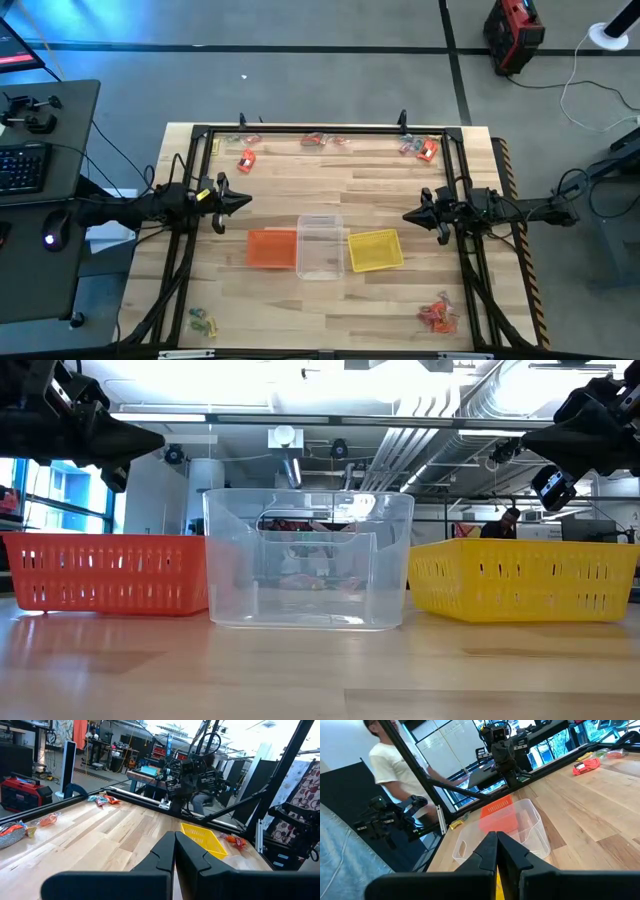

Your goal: Sort candy by brand, put in halloween buckets

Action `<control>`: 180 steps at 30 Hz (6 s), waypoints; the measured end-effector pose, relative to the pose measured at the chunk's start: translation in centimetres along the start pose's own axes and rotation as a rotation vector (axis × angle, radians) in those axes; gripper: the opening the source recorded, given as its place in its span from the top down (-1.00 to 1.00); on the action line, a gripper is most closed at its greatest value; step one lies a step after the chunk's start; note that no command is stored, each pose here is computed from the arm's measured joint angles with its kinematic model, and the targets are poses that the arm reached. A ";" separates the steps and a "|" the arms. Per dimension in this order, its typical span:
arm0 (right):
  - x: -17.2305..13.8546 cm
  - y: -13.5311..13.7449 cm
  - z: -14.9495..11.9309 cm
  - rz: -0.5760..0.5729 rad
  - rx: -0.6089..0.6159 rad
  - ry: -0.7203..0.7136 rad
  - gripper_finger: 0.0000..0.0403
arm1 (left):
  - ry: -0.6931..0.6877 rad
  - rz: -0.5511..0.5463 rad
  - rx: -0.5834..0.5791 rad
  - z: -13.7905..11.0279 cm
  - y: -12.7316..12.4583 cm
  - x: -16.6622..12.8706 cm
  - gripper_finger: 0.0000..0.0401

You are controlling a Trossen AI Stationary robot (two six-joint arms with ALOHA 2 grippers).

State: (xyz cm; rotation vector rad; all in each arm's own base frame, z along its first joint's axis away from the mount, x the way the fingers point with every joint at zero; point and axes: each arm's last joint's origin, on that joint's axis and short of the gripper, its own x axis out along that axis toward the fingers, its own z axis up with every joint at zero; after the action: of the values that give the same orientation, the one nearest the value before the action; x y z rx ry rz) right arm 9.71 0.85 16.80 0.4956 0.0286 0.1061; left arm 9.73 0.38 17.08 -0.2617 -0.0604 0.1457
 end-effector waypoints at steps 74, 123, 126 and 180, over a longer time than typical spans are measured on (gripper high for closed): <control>0.0 0.0 0.0 0.001 0.000 0.000 1.00 | 0.607 0.853 -0.514 9.6 4.2 8.9 0.59; 0.0 0.0 0.0 0.001 0.000 0.000 1.00 | 1.026 1.058 -0.546 1.9 16.9 7.3 0.96; 0.0 0.0 0.0 0.001 0.000 0.000 1.00 | 1.028 1.012 -0.587 2.6 16.1 6.9 0.97; 0.0 0.0 0.0 0.000 0.000 0.000 1.00 | 0.851 0.071 -0.215 10.1 -4.4 13.5 0.12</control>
State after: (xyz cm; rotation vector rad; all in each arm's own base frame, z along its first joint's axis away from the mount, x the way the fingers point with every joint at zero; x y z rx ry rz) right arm 9.70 0.85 16.82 0.4956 0.0283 0.1065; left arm 22.85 0.77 28.51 -0.5227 0.7826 0.0884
